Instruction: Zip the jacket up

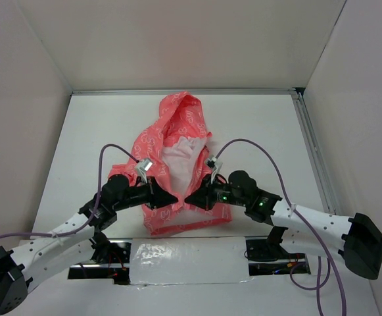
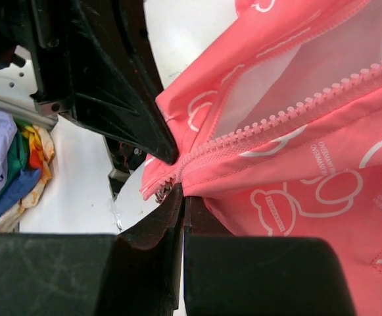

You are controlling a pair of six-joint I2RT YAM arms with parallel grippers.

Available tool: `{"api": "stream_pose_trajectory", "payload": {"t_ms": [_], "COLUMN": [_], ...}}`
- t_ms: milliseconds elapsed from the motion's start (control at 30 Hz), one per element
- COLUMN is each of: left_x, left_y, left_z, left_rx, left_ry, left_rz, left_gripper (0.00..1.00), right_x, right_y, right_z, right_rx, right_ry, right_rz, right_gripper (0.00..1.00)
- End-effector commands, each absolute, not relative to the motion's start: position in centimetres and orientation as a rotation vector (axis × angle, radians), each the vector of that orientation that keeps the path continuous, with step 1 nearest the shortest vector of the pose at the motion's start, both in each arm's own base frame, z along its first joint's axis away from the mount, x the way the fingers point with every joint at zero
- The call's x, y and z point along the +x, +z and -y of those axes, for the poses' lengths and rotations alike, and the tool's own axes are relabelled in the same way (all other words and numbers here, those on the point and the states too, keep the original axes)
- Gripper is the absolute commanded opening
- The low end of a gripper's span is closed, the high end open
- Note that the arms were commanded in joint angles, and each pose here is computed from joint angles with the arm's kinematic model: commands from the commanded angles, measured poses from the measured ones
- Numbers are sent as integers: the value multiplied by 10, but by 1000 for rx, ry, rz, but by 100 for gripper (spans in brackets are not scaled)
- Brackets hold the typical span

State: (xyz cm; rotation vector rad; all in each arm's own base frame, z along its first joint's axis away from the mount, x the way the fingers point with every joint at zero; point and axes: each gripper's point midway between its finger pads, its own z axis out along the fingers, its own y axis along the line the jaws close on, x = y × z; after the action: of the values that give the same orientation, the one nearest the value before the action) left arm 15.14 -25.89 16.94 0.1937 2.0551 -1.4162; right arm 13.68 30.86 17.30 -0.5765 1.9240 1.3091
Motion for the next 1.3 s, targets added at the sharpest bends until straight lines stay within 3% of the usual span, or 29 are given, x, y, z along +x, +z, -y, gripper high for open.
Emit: {"api": "stream_pose_trajectory", "payload": {"t_ms": [0,600,1267], "left_x": [155,158,152], "left_y": [186,192,189], "left_z": [260,261,260], "left_rx": [234,233,263], "left_ry": [-1422,-1411,-1436], "left_rz": [-1949,-1932,-1908], "left_gripper": [0,0,0], "right_x": [147,113,128], "right_y": [180,168,185], "right_z": [-310,-299,-300], "right_rx": [-500,-665,-564], "right_ry": [1283,1362,1359], "right_rz": [-1984,-1975,-1945], "right_gripper": [0,0,0]}}
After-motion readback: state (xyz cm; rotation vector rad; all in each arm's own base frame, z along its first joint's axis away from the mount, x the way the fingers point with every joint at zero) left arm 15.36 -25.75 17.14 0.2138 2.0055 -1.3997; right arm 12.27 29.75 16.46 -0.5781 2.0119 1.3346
